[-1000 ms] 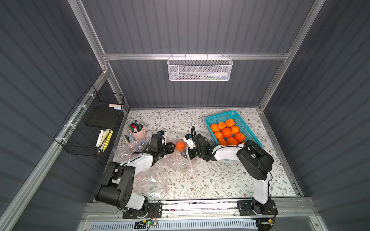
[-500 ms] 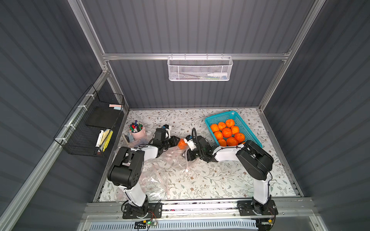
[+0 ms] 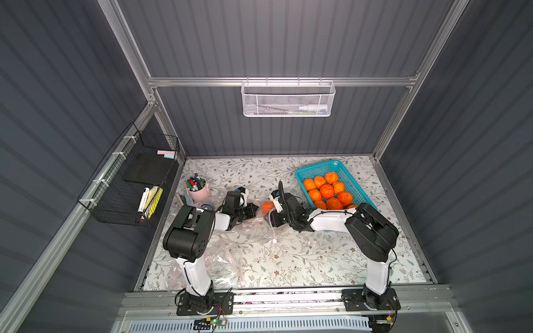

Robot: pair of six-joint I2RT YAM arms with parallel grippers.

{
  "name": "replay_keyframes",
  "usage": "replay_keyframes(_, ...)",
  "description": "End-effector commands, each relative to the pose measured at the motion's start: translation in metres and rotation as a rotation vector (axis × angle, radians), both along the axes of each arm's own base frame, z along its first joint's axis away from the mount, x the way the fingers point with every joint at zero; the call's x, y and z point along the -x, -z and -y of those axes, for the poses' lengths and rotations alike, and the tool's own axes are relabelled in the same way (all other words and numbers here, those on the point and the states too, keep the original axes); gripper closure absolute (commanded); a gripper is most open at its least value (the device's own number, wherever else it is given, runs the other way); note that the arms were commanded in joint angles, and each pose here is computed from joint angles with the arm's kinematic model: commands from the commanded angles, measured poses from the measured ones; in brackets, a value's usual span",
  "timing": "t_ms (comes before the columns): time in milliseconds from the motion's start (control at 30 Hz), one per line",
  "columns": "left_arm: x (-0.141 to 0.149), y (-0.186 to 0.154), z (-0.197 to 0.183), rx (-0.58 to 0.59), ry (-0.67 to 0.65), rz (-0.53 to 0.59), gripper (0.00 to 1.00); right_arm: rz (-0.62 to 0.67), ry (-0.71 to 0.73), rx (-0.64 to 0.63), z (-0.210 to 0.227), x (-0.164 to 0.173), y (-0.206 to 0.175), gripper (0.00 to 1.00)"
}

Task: Open the zip-top bag and take out the orange
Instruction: Pick up the orange from the zipper food storage bag.

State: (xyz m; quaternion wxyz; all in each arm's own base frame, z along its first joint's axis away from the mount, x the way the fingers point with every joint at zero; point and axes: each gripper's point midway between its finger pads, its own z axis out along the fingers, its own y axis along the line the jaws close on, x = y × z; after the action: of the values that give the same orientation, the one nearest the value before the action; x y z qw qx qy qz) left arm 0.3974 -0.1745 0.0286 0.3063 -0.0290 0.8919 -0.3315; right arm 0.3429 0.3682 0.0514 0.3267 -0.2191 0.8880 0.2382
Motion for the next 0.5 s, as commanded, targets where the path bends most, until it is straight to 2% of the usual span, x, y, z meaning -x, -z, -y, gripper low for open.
replay_keyframes(0,0.015,0.028,-0.005,-0.056,0.011,-0.074,0.81,0.028,0.091,0.022,0.011,-0.017,-0.014,0.22)
replay_keyframes(233,0.014,0.032,-0.006,-0.059,0.001,-0.078,0.82,0.004,0.066,0.026,-0.008,-0.032,-0.005,0.22)
replay_keyframes(467,0.018,0.032,-0.008,-0.080,0.013,-0.085,0.82,-0.037,0.009,-0.004,-0.025,-0.031,0.002,0.36)
